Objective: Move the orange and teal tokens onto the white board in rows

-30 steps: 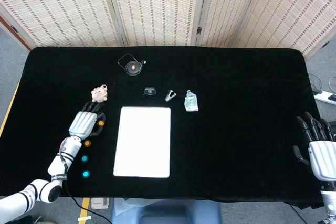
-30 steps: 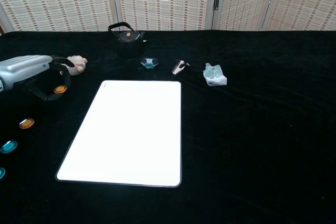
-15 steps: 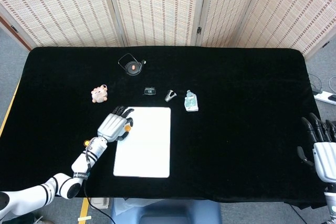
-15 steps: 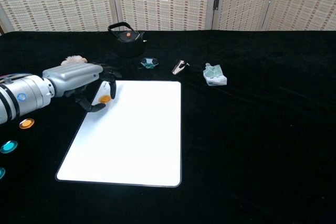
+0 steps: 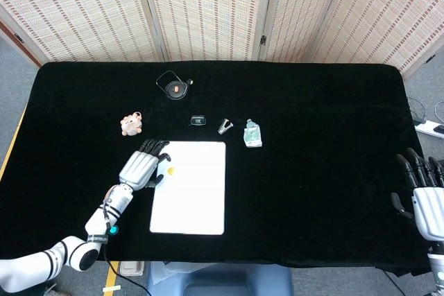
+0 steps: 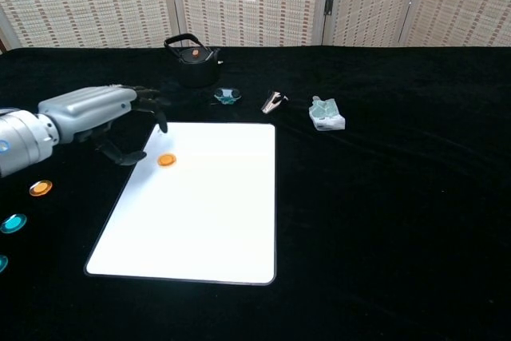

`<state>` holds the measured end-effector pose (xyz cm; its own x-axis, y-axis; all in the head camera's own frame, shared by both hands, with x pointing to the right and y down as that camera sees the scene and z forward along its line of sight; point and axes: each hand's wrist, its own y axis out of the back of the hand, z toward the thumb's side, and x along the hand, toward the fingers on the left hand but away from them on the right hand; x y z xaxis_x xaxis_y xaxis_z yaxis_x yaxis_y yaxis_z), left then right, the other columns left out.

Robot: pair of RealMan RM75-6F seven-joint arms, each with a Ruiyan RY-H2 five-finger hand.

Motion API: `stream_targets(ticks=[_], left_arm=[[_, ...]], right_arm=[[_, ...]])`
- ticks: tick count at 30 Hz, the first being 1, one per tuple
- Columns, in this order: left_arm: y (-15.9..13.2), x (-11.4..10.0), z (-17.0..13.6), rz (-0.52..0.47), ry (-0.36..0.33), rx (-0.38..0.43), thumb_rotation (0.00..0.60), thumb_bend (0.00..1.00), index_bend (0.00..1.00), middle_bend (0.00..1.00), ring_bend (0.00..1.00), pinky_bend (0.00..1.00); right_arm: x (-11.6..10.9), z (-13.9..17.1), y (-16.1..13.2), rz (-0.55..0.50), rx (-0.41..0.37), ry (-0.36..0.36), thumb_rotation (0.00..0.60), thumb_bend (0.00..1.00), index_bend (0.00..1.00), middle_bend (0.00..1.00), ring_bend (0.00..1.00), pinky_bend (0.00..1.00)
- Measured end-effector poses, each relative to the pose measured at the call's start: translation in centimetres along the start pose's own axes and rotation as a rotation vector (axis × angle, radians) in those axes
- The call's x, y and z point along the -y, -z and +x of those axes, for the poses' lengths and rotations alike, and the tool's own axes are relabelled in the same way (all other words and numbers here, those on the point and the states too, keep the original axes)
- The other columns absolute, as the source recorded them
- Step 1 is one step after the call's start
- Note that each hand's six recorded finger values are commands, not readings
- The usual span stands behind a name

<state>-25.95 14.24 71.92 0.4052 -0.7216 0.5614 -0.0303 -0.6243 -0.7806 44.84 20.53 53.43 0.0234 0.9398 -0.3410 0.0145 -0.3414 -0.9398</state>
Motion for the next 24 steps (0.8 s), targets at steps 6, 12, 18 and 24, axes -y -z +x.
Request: stream_targets(ticks=[6,12,18,24], left_arm=[[2.7,0.0,-3.5,0.023,-0.002,-0.046,0.600,0.42,0.41,0.11,0.03,0.00],[4.3,0.8,-6.6,0.040,0.013,-0.083,0.600,0.42,0.42,0.11,0.03,0.00],[5.7,1.8,-8.5,0.046,0.037,-0.129,0.600,0.42,0.42,0.11,0.02,0.00],[6.9,2.5,-9.2,0.030,0.055,-0.173,0.600,0.42,0.42,0.11,0.02,0.00]], right_arm=[[0.0,-0.1,-0.4,-0.004,-0.016,0.002,0.600,0.45,0.00,0.00,0.09,0.01],[0.2,-0.4,-0.9,-0.006,-0.034,0.000,0.600,0.45,0.00,0.00,0.09,0.01],[0.2,-0.6,-1.1,-0.006,-0.042,-0.002,0.600,0.45,0.00,0.00,0.09,0.01],[0.3,-0.5,-1.1,-0.009,-0.042,-0.001,0.600,0.45,0.00,0.00,0.09,0.01]])
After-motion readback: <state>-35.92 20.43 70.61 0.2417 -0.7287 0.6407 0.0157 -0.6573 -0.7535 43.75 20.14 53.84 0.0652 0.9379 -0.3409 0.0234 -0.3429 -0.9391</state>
